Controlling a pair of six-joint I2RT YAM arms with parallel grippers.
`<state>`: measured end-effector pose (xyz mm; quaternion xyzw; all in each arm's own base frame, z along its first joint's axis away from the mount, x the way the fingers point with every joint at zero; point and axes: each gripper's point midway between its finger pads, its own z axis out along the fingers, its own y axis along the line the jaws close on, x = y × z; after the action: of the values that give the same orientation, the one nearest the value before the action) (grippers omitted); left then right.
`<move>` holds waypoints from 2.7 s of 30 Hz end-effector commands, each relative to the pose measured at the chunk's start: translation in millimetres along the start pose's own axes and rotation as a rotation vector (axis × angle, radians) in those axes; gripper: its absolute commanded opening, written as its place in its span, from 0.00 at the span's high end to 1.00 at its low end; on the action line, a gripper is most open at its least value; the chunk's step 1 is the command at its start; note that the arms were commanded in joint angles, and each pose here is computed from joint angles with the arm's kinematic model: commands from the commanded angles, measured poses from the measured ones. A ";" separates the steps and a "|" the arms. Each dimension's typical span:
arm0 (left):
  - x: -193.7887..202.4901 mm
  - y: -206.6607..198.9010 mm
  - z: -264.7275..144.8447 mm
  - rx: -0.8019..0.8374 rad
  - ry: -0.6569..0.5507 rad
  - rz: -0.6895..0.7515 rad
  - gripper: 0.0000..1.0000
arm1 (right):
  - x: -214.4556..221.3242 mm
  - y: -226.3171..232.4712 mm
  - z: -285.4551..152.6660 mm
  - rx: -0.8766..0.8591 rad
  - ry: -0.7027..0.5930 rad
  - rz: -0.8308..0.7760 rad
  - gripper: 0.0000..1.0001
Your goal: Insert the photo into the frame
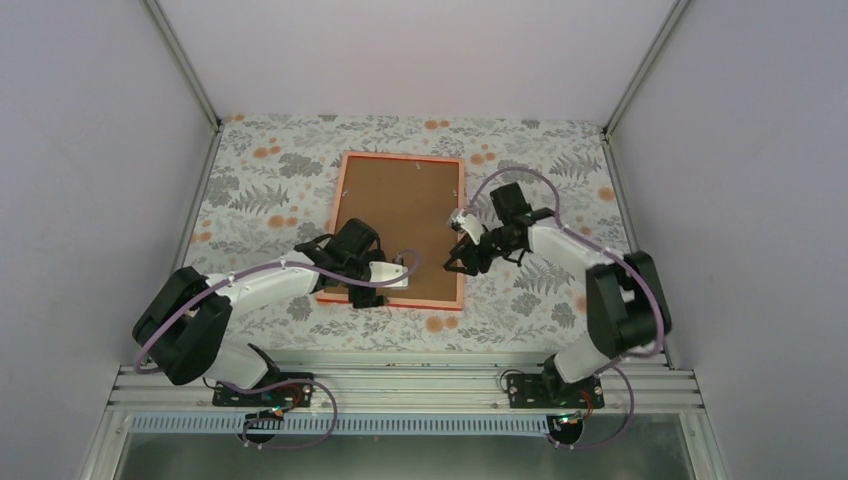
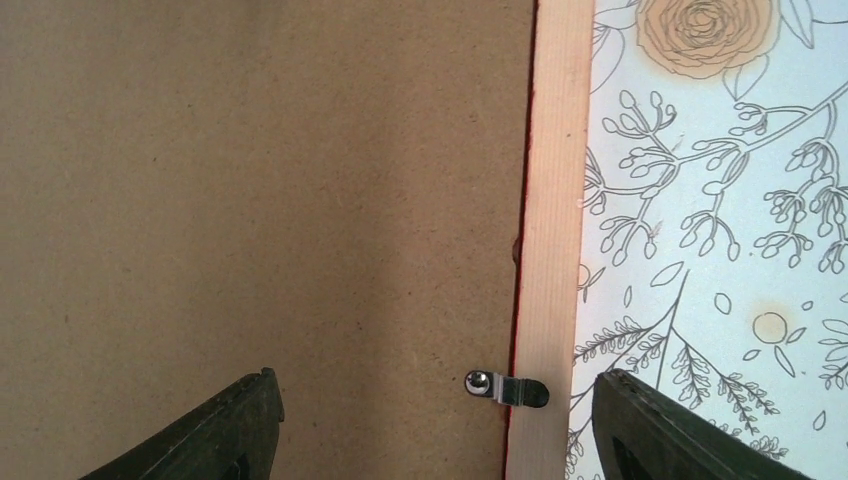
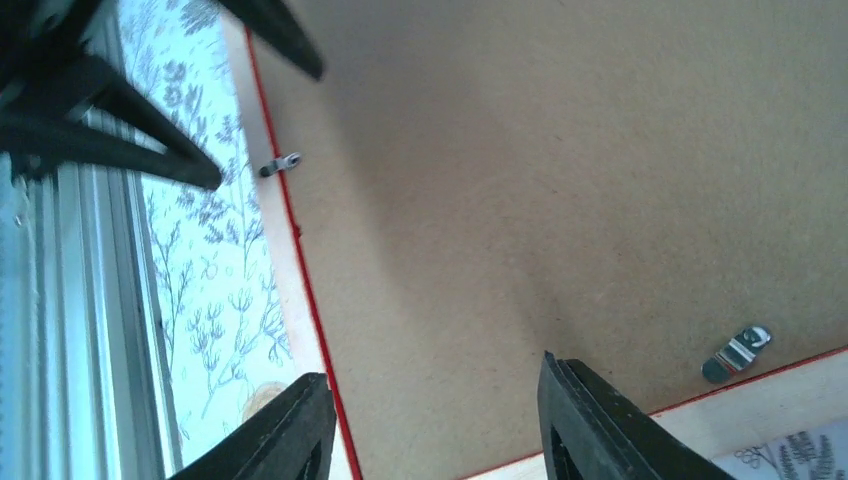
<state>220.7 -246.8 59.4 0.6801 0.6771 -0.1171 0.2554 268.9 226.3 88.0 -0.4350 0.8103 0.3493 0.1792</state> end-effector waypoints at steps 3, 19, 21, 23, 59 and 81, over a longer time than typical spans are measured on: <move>-0.9 10.4 -0.9 -0.048 0.010 -0.108 0.22 | 1.7 33.4 -0.2 0.087 -0.046 -0.426 0.47; 3.3 12.1 12.8 -0.054 0.058 -0.228 0.22 | 49.3 63.4 50.3 0.134 0.073 -0.711 0.47; 4.0 14.0 15.0 -0.066 0.063 -0.232 0.22 | 57.8 62.2 54.4 0.138 0.095 -0.717 0.49; 5.5 14.4 17.1 -0.072 0.073 -0.231 0.22 | 68.7 59.6 59.1 0.139 0.127 -0.721 0.50; -21.4 16.3 -17.0 -0.043 -0.041 -0.251 0.26 | 115.2 49.3 58.0 0.160 0.268 -0.702 0.96; 47.2 35.1 15.6 -0.133 0.201 -0.265 0.28 | 126.7 54.5 50.9 0.153 0.275 -0.740 0.96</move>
<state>252.1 -235.2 38.1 0.5670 0.7892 -0.0805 0.2217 182.1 234.6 24.0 -0.7025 0.6391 0.1382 0.2809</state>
